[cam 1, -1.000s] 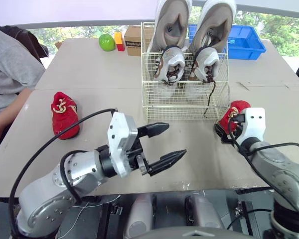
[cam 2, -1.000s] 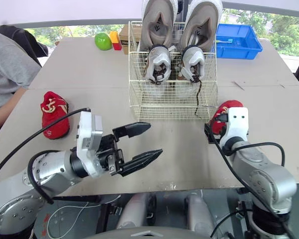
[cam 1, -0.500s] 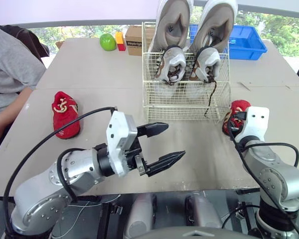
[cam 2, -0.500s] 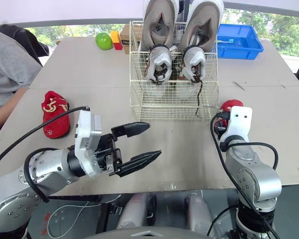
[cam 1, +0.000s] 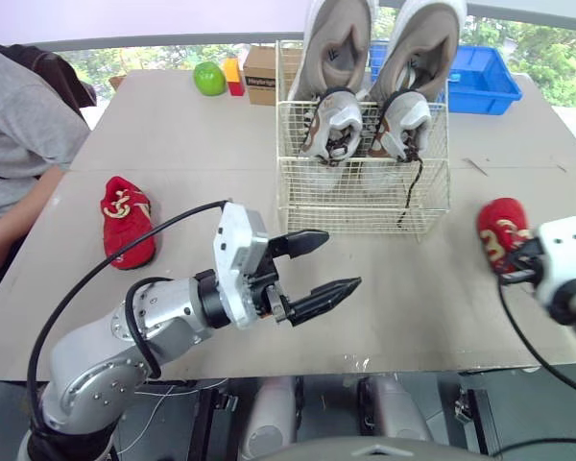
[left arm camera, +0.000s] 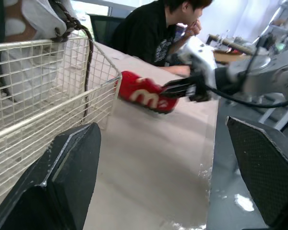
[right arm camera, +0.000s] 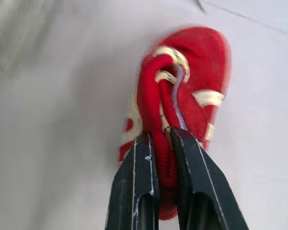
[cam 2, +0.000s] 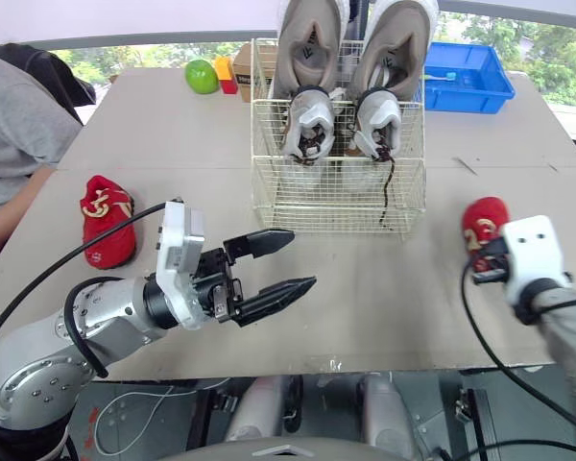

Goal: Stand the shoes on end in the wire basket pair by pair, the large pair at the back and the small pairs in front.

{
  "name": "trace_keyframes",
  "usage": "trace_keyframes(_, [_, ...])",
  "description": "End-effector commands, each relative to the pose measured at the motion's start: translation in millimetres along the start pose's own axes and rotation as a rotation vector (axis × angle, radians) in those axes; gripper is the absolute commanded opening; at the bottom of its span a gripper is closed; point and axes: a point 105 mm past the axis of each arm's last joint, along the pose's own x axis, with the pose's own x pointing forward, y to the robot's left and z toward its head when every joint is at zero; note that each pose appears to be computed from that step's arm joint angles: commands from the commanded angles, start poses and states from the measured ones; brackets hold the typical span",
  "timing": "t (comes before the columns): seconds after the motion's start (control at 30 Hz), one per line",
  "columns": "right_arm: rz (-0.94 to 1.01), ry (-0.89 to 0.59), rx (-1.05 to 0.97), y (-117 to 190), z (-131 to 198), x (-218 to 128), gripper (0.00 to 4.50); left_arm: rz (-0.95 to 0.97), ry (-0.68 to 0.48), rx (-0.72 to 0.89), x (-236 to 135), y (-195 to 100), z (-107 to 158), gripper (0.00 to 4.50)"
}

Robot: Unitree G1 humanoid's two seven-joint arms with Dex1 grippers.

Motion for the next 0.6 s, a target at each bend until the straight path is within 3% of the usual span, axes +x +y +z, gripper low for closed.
trace_keyframes(0.03, [0.432,-0.031,-0.257,26,17,-48,0.03,-0.106,0.001,-0.079,-1,1,9,4.50])
trace_keyframes(0.17, [0.799,-0.069,-0.450,54,39,-81,0.03,-0.243,0.088,-0.122,-2,-13,11,4.50])
trace_keyframes(0.27, [0.935,-0.182,-0.605,73,70,-83,0.03,-0.319,0.162,-0.143,1,-15,14,4.50])
trace_keyframes(0.4, [1.030,-0.474,-0.993,110,115,-76,0.03,-0.301,0.351,-0.144,20,42,13,4.50])
trace_keyframes(0.6, [1.114,-0.682,-1.218,135,153,-81,0.03,-0.311,0.488,-0.063,14,67,7,4.50])
